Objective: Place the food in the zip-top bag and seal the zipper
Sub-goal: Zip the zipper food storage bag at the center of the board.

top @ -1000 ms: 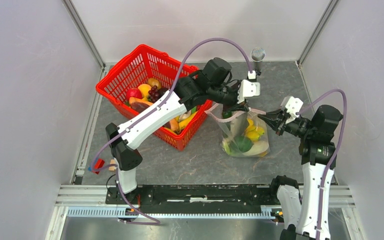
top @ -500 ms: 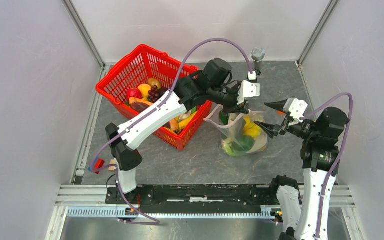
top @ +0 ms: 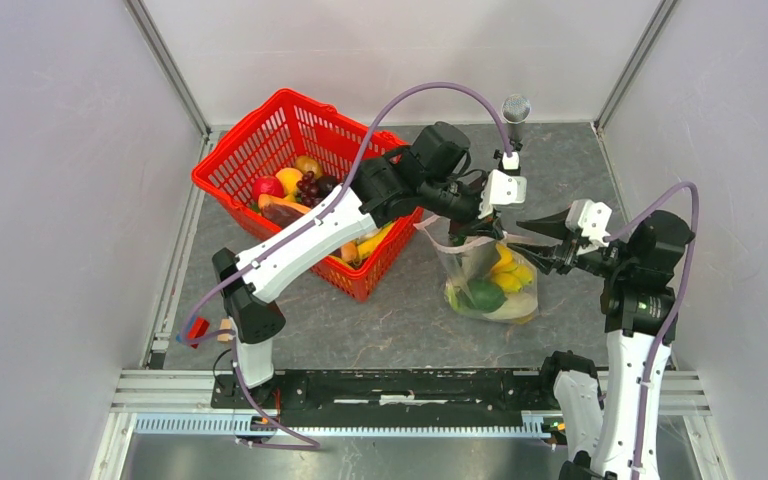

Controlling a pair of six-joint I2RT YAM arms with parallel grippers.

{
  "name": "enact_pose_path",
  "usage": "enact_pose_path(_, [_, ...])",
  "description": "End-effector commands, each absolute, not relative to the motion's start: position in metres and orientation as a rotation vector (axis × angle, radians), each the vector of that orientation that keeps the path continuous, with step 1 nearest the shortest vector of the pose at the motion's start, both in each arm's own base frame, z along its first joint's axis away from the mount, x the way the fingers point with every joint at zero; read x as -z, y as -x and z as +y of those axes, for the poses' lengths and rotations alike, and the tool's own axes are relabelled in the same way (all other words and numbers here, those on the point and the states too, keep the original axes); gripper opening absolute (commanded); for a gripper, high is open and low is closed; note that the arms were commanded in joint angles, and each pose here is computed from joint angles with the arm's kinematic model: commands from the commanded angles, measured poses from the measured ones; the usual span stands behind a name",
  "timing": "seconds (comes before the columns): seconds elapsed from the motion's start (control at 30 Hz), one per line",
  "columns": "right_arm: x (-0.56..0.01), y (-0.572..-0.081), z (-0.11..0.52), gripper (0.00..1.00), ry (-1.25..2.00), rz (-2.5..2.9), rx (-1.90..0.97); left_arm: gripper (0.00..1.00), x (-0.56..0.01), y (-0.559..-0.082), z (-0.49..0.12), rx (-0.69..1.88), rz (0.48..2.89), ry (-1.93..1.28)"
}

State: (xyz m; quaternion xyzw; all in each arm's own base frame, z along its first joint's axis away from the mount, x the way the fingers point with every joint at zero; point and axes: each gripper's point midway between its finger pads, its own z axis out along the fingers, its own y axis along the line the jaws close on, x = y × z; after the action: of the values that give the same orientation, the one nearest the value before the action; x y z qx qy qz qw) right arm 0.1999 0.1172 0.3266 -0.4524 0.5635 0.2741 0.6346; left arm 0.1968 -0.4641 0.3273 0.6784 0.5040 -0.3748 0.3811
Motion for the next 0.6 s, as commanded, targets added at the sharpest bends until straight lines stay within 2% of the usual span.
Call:
enact_pose_path(0.0, [-0.322, -0.195, 0.121, 0.46, 1.052, 1.275, -0.664, 0.02, -0.369, -0.189, -0.456, 0.960, 1.193, -1.689])
enact_pose_path(0.13, [-0.320, -0.197, 0.121, 0.38, 1.048, 1.284, -0.663, 0.02, -0.371, -0.187, -0.456, 0.965, 1.188, -1.690])
enact_pose_path(0.57, [-0.320, -0.206, 0.114, 0.01, 1.006, 1.333, -0.589, 0.02, -0.373, -0.189, -0.453, 0.940, 1.190, -1.681])
